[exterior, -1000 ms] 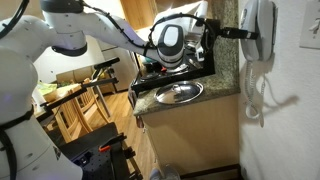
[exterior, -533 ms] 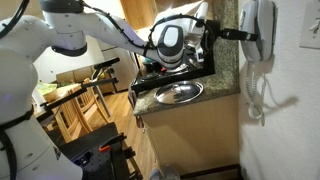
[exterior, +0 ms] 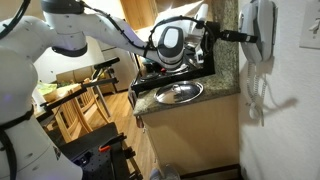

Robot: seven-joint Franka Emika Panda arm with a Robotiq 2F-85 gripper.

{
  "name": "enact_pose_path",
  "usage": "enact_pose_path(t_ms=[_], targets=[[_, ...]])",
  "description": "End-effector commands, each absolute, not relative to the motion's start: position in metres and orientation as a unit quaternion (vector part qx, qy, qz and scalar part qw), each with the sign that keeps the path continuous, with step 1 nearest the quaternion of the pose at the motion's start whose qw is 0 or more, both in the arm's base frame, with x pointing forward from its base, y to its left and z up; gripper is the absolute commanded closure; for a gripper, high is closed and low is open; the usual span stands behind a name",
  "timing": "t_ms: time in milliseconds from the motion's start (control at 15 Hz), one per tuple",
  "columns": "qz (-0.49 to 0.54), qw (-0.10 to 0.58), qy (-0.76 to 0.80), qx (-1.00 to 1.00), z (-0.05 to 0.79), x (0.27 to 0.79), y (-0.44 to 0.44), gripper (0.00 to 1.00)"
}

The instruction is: Hang the intercom headset on the holder

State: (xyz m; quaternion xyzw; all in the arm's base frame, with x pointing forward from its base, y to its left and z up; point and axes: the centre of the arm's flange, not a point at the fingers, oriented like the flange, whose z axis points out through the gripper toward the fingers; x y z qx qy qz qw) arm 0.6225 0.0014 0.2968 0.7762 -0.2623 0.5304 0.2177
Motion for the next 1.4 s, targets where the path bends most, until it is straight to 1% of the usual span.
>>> enact_pose_path(t_ms=[0,933,1333], targets=[[0.541,0.221,-0.261,0.768,0.300,0.635,0.003,0.66],[0.555,0.221,-0.265,0.757,0.328,0.641,0.002,0.66],[0.561,0.219,-0.282,0.747,0.348,0.632,0.000,0.66]])
